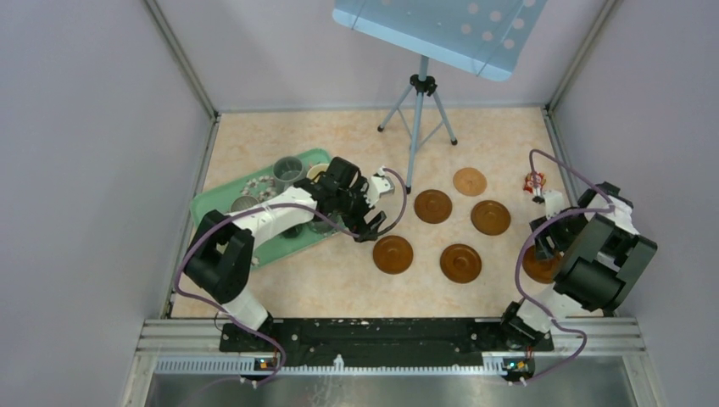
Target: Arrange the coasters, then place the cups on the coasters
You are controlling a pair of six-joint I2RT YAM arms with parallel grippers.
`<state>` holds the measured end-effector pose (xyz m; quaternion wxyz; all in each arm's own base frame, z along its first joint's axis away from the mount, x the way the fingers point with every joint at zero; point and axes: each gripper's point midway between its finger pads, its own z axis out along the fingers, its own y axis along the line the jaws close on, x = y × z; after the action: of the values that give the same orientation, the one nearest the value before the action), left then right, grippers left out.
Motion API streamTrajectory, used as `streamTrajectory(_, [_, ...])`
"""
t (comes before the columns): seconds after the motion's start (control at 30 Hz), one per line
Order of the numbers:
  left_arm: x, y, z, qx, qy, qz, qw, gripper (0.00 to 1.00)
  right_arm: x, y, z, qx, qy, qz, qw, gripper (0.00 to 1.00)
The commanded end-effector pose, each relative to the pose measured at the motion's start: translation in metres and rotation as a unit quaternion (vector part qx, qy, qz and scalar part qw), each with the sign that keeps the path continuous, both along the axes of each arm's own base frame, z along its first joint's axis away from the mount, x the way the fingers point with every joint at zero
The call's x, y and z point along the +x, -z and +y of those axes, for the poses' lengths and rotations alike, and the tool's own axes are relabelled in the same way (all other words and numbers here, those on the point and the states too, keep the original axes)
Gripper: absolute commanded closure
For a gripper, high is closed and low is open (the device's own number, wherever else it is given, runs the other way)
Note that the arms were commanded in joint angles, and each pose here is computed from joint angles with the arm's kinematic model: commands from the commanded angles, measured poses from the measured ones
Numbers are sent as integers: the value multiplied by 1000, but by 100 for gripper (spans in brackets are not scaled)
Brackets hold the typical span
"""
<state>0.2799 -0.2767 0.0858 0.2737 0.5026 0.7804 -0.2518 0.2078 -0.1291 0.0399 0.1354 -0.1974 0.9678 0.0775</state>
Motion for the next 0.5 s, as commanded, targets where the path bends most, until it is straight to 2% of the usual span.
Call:
streamTrajectory(0.0, [-4, -20, -3, -26, 5, -12, 1000, 1, 6, 7, -21, -33, -14, -2, 999, 34])
streamTrajectory(0.33, [-2, -21, -1, -24, -4, -17, 1000, 1, -17, 26, -7, -22, -34, 24, 999, 42])
streamTrajectory(0.47, [-2, -22, 0, -26, -5, -20, 999, 1, -10, 18, -14, -42, -18, 4, 999, 38])
